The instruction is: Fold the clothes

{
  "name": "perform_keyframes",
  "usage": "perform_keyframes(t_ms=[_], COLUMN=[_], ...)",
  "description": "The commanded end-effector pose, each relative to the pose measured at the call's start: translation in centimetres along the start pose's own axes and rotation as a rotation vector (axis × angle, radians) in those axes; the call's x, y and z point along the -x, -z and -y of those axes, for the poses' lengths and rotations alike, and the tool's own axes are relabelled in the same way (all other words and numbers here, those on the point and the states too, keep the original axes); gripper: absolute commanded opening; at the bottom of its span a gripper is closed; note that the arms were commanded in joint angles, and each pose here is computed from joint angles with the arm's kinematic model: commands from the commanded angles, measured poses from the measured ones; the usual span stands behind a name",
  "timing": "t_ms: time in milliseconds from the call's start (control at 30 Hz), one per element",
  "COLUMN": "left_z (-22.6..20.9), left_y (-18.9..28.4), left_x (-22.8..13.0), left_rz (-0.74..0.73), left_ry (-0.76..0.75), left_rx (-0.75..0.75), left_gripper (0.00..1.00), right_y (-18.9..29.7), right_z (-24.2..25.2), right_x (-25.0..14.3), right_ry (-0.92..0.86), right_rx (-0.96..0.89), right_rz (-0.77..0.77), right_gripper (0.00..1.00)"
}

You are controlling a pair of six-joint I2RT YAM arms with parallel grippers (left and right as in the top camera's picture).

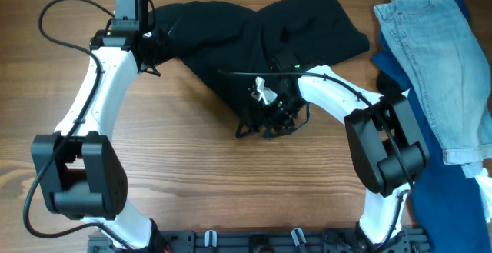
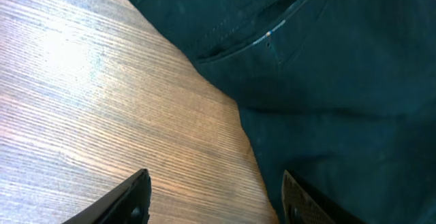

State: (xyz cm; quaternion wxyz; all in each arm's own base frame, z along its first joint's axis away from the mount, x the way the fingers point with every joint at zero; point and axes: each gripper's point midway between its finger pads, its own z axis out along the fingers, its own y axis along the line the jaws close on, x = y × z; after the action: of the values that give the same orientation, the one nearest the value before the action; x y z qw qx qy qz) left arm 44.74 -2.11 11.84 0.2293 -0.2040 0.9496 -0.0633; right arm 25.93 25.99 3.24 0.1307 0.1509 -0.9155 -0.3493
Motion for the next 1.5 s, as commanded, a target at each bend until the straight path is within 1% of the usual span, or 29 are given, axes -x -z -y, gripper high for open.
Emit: perform_keyframes(t_ms=[0,67,233,400,533,600,667,933,1067,1133,1267,1367,1400,1467], left_z=[0.0,0.0,-0.2,-0.3,-0.4,-0.4,-0.4,-0.4,-0.4,-0.5,-0.6,-0.7,-0.7,-0.8], left_y=[-0.3,-0.3,-0.3,-0.2,-0.2,-0.2,-0.2,-0.2,-0.2,-0.2,-0.2,-0.2,-0.2,-0.2], left_x=[-0.6,-0.6,-0.9,-1.1,-1.3,-1.3,-1.3,-1.3,-1.3,-1.5,-1.7,-1.8,-1.9,-2.1], left_rz=[-0.019,-0.02,-0.032,-0.042,-0.047,-0.049,-0.049,-0.05,-0.05,-0.056,-0.063,-0.069,-0.072,-0.081], left_ry=[-0.005,-0.005,-0.005,-0.004,-0.005,-0.004,-0.004,-0.004,-0.004,-0.004,-0.004,-0.004,-0.004,-0.004], left_rx=[0.002,0.003,0.009,0.014,0.016,0.017,0.017,0.018,0.018,0.02,0.024,0.028,0.029,0.034], left_gripper=[0.61,0.61,0.61,0.6,0.59,0.59,0.59,0.59,0.59,0.59,0.59,0.59,0.59,0.59], right_y=[-0.2,-0.2,1.2,6.0,10.3,11.7,12.1,9.8,9.3,8.5,5.1,3.3,2.9,2.0], right_z=[0.3,1.3,5.4,8.4,9.2,8.0,7.3,5.4,4.6,4.7,5.1,4.3,3.8,2.9], right_x=[0.1,0.1,-0.1,0.4,1.3,2.5,3.2,3.1,4.0,5.0,8.9,11.3,11.7,11.5], right_ry=[0.026,0.022,0.011,0.025,0.032,0.044,0.061,0.126,0.156,0.171,0.232,0.286,0.314,0.388], right_rx=[-0.01,-0.068,-0.335,-0.669,-0.876,-0.883,-0.89,-0.865,-0.854,-0.851,-0.835,-0.815,-0.791,-0.737], right_rz=[-0.002,0.001,0.009,0.054,0.094,0.132,0.158,0.129,0.161,0.179,0.253,0.323,0.333,0.296], right_gripper=[1.0,0.99,1.0,1.0,1.0,1.0,1.0,1.0,1.0,1.0,1.0,1.0,1.0,1.0])
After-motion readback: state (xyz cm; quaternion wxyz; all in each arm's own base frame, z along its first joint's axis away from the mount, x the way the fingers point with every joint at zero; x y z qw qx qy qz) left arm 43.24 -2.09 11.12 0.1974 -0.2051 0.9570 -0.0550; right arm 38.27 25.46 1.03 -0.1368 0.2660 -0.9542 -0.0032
